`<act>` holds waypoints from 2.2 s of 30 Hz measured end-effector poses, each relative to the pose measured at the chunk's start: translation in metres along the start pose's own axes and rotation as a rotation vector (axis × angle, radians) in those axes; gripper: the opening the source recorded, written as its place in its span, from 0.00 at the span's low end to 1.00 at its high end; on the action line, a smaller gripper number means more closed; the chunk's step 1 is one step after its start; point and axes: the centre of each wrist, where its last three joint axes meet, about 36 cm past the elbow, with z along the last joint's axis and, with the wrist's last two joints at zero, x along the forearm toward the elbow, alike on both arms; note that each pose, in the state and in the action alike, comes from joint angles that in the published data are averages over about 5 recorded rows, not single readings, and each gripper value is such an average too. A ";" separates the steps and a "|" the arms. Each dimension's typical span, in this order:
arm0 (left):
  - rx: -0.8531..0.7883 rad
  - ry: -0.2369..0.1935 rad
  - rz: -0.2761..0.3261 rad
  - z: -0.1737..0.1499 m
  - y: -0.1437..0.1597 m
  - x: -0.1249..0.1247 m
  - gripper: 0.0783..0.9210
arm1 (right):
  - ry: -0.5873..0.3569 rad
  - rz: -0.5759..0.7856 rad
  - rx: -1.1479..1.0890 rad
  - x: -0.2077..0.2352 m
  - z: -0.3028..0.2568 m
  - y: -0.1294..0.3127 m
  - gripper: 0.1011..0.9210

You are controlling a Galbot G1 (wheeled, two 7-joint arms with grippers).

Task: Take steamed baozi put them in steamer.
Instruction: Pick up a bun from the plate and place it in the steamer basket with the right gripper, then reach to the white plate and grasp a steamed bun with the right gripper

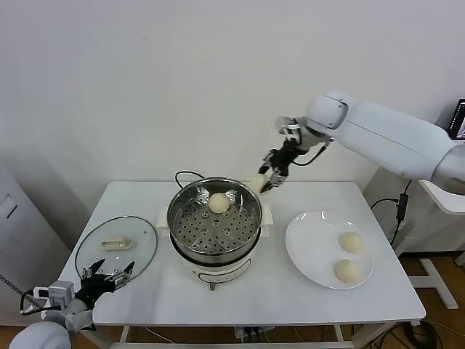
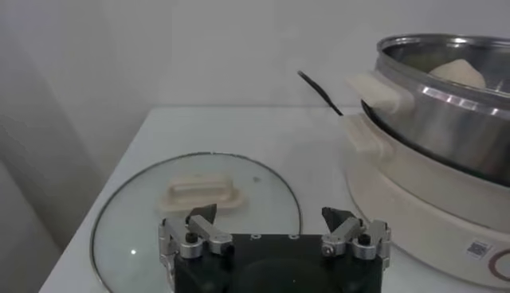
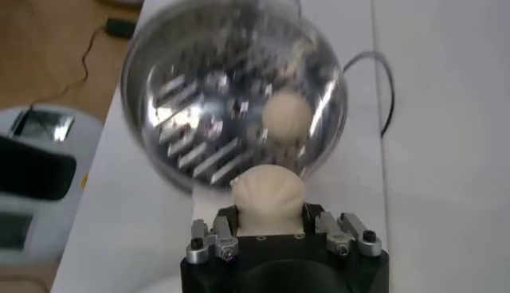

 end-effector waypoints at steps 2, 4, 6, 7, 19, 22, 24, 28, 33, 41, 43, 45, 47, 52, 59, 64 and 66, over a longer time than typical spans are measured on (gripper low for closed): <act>0.000 0.000 0.000 0.000 0.000 0.000 0.88 | -0.016 -0.007 -0.002 -0.011 -0.010 0.000 0.48; 0.000 0.001 0.000 0.000 0.000 -0.001 0.88 | -0.029 -0.013 -0.005 -0.022 -0.018 0.000 0.48; 0.000 0.001 0.001 0.000 0.000 -0.001 0.88 | -0.038 -0.020 -0.008 -0.034 -0.025 0.000 0.49; 0.000 0.001 0.001 0.000 0.000 -0.001 0.88 | -0.040 -0.023 -0.009 -0.040 -0.029 0.001 0.48; 0.000 0.004 -0.001 0.002 0.001 -0.003 0.88 | -0.035 -0.035 -0.030 -0.107 -0.058 0.012 0.49; 0.000 0.006 -0.001 0.002 0.001 -0.003 0.88 | -0.023 -0.030 -0.036 -0.119 -0.061 0.015 0.48; 0.000 0.006 -0.001 0.002 0.001 -0.003 0.88 | -0.014 -0.027 -0.039 -0.126 -0.062 0.016 0.48; 0.001 0.006 -0.001 0.002 0.001 -0.003 0.88 | 0.003 -0.019 -0.045 -0.141 -0.064 0.020 0.48; 0.000 0.006 0.000 0.002 0.001 -0.003 0.88 | 0.013 -0.014 -0.049 -0.157 -0.066 0.023 0.49; 0.000 0.007 0.000 0.003 0.001 -0.003 0.88 | 0.015 -0.014 -0.055 -0.177 -0.070 0.026 0.49; 0.001 0.008 0.000 0.003 0.001 -0.003 0.88 | 0.016 -0.015 -0.055 -0.181 -0.071 0.027 0.50; 0.001 0.008 0.001 0.003 0.001 -0.003 0.88 | 0.014 -0.014 -0.055 -0.184 -0.072 0.027 0.54; 0.001 0.009 0.001 0.003 0.001 -0.003 0.88 | 0.012 -0.012 -0.054 -0.186 -0.073 0.028 0.61; 0.001 0.009 0.000 0.003 0.001 -0.004 0.88 | 0.014 -0.010 -0.052 -0.183 -0.075 0.026 0.78; 0.002 0.008 0.003 0.003 0.000 -0.003 0.88 | 0.029 -0.012 -0.036 -0.158 -0.076 0.020 0.88; 0.002 0.006 0.003 0.003 0.000 -0.002 0.88 | 0.065 -0.013 0.000 -0.116 -0.068 0.010 0.88; 0.002 0.005 0.004 0.002 0.000 -0.002 0.88 | 0.088 -0.012 0.015 -0.094 -0.062 0.007 0.88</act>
